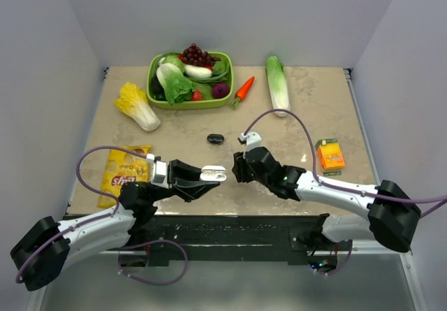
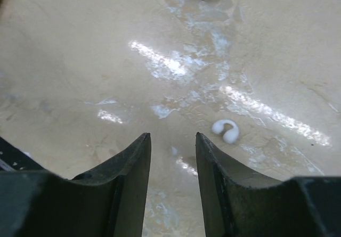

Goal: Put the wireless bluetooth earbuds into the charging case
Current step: Pick up the earbud from the center of the board.

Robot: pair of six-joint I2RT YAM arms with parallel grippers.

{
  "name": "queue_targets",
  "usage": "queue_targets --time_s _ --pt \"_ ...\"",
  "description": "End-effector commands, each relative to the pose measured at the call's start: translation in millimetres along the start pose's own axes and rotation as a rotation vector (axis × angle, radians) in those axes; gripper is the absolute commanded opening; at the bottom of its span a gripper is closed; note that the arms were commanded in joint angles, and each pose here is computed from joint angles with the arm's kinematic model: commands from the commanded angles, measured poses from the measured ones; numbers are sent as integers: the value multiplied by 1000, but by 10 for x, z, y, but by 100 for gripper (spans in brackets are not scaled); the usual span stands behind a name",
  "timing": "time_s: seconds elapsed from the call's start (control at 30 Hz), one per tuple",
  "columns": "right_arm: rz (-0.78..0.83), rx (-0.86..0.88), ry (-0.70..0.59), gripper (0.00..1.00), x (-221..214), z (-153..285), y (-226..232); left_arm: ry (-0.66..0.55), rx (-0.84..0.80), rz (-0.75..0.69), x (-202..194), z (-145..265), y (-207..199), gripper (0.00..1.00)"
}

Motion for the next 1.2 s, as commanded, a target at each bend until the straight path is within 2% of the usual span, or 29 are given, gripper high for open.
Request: queue_targets --time_s 0.0,0.43,0.73,0.97,1.07,1.1,1.17 --pt "-3 -118 20 40 -26 -53 -268 -213 -80 -140 333 -21 -133 0" --pt "-18 -182 99 36 -61 -412 -500 -206 -74 -134 309 9 -145 0" --pt "-37 -166 118 33 -156 -439 -525 -201 -73 -132 292 8 -139 0" --pt "-68 -194 84 35 -139 -308 -558 -198 -75 -127 283 10 -143 0" --pt "-81 -203 90 26 -187 -227 -587 -199 -77 -127 288 8 -147 0" --pt "-85 -198 95 17 -204 -211 -586 -198 -75 -127 286 7 -144 0" --pt "-85 -191 107 5 -253 -207 -596 -197 -74 -127 284 7 -143 0"
Point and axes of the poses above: each gripper's point midway between its finger pads, its own z axis back along the fingers, its own y axis along the line the jaws close on, x = y × z, the point moved 9 cm from there along z, back along the fingers, and after that the axes turned 1 degree about -z, right-handed, at the moved point
